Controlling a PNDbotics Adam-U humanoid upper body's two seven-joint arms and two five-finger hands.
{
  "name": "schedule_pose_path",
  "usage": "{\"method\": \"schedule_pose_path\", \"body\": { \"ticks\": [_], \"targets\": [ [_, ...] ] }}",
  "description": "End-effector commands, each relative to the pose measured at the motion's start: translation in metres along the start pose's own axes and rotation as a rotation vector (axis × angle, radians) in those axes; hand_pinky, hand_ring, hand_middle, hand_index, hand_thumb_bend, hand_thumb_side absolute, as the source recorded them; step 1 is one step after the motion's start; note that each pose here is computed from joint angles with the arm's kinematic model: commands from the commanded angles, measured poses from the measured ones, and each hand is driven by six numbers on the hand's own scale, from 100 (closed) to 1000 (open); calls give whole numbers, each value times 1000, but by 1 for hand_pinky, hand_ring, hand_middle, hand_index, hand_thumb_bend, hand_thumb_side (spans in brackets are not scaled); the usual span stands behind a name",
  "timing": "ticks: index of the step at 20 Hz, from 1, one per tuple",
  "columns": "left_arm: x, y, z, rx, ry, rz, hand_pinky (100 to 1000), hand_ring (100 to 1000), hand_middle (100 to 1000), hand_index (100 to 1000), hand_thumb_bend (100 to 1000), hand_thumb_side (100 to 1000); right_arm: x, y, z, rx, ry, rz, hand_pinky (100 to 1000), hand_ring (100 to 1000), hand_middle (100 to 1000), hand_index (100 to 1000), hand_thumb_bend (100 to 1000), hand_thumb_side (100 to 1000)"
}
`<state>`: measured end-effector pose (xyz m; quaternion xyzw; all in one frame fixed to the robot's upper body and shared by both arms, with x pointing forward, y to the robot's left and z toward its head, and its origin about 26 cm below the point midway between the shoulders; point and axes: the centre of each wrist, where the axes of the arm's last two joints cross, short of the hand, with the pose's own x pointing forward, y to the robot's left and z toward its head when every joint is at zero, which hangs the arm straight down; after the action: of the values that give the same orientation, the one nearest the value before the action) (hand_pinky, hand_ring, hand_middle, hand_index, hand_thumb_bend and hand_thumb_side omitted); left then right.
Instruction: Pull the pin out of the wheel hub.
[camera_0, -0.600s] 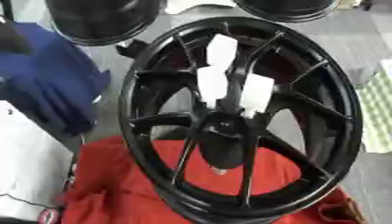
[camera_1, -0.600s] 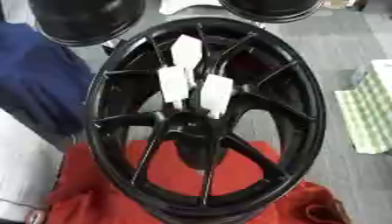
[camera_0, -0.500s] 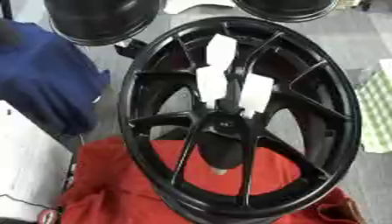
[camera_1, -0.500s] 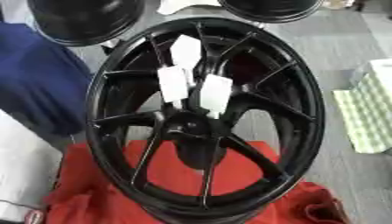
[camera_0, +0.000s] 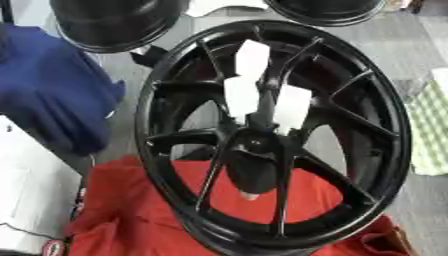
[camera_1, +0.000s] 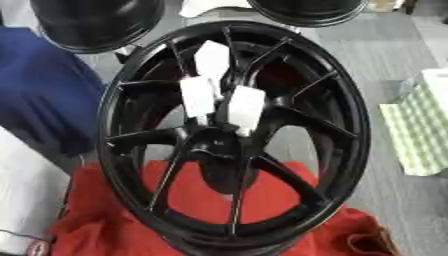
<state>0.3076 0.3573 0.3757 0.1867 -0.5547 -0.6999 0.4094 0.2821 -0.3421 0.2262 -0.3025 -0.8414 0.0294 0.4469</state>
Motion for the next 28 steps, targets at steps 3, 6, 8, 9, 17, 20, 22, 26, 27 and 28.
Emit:
{"method": "schedule_pose_path", "body": {
  "ticks": [3, 6, 8, 9, 17, 20, 22, 26, 27, 28],
  "targets": [
    [19, 13, -12, 3, -38, -75, 855, 840, 792, 883, 249, 637, 7, -3, -3, 1, -26, -7, 690, 708, 641, 723, 100, 643],
    [26, 16, -30, 1, -65, -101, 855, 840, 791, 882, 253, 632, 9, -1, -4, 11, -30, -14, 689, 708, 641, 723, 100, 644],
    [29, 19, -42, 2, -82, -114, 855, 840, 791, 881, 255, 627, 10, 0, -5, 18, -34, -19, 689, 708, 641, 723, 100, 644],
    [31, 20, -49, 3, -90, -120, 856, 840, 791, 881, 257, 626, 10, 1, -5, 22, -36, -21, 689, 708, 641, 723, 100, 644],
    [39, 40, -99, 20, -122, -164, 855, 840, 790, 881, 266, 624, 12, 4, -6, 30, -36, -38, 688, 707, 640, 721, 100, 654],
    [49, 48, -121, 15, -167, -181, 853, 840, 789, 880, 272, 620, 13, 5, -7, 33, -40, -47, 687, 707, 640, 721, 100, 655],
    [54, 52, -134, 7, -188, -185, 853, 839, 789, 880, 272, 620, 13, 6, -7, 35, -41, -52, 687, 707, 640, 721, 100, 656],
    [54, 56, -150, 5, -190, -183, 852, 838, 789, 881, 272, 621, 14, 8, -7, 37, -41, -62, 686, 706, 640, 720, 100, 660],
    [53, 57, -153, 7, -188, -180, 852, 839, 789, 880, 272, 620, 14, 8, -7, 37, -42, -65, 686, 706, 640, 720, 100, 660],
    [53, 58, -157, 8, -187, -177, 852, 838, 788, 881, 273, 616, 14, 9, -7, 37, -42, -68, 686, 706, 640, 720, 100, 661]
  ]
}}
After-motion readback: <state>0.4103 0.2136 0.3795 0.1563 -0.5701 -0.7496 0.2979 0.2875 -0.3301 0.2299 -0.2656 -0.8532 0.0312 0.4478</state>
